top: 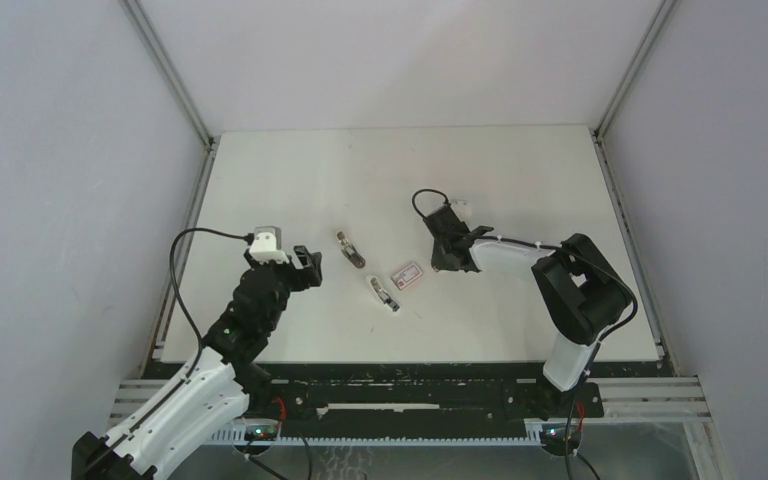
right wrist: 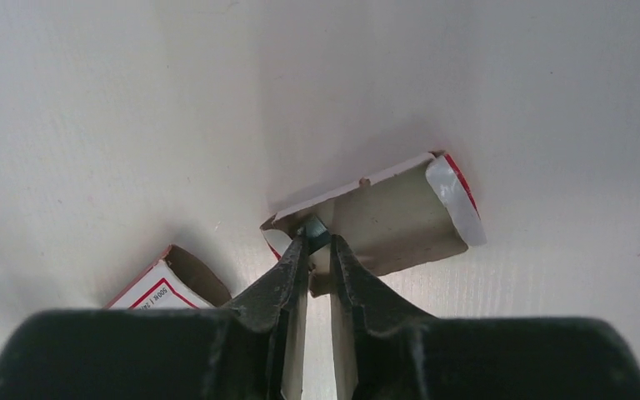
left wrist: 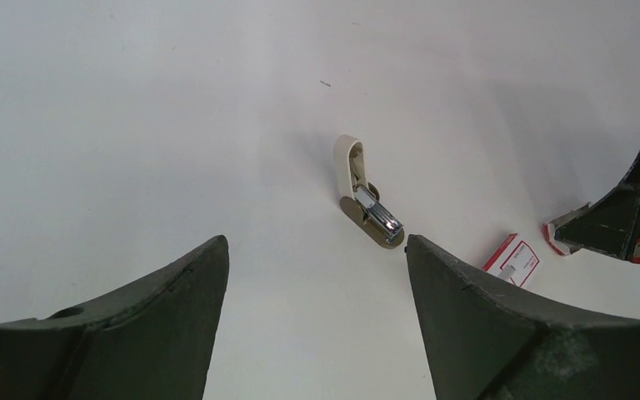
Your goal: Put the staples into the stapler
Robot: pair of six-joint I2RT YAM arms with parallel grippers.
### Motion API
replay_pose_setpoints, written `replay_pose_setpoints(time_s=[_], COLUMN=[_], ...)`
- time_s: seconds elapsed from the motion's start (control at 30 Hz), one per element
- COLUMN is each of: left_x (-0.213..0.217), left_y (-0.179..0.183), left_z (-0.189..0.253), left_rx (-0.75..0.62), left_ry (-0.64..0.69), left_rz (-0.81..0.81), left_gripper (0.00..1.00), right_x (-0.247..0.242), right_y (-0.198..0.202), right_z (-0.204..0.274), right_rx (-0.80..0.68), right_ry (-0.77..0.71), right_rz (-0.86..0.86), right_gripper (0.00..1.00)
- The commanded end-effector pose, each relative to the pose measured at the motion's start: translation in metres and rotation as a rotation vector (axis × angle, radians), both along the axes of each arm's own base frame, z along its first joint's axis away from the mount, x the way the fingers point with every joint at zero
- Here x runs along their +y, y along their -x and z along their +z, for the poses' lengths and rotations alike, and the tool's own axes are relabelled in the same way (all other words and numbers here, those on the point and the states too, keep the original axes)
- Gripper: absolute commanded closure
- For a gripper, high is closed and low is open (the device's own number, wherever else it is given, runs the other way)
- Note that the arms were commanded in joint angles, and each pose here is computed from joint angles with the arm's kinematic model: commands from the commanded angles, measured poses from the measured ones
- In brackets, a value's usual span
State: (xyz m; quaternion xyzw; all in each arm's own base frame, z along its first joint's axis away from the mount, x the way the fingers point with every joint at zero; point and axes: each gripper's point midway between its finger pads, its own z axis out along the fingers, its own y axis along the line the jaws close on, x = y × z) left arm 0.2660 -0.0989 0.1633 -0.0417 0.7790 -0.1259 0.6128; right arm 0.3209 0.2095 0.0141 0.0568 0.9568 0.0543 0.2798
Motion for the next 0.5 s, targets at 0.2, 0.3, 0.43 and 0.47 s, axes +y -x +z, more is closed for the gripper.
replay_pose_setpoints(time_s=[0.2,0.3,0.43,0.47], left_x=[0.001,0.001,0.0,0.0], left_y=[-0.004,-0.004,-0.003,-0.004], left_z=[0.011,0.011,0.01,0.011], left_rx=[-0.035,-0.035,-0.033,-0.033], left_ry=[-0.007,-0.008,-0.008,-0.008], left_rz=[0.008,0.007,0.003,0.004], left_gripper=[0.18,0.18,0.18,0.18], right_x=[0.003,-0.001,-0.008,-0.01], right_y=[-0.013,-0.015,-0.018,-0.018], right_z=[0.023,0.038,0.052,0.055], right_rx=[-0.086,-0.124,-0.164,-0.175], right_ry=[-0.032,-0.03,-0.006,0.002], right_rz=[-0.057,-0.055,-0.048,-0.042], right_gripper=[0.99,1.0,1.0,1.0])
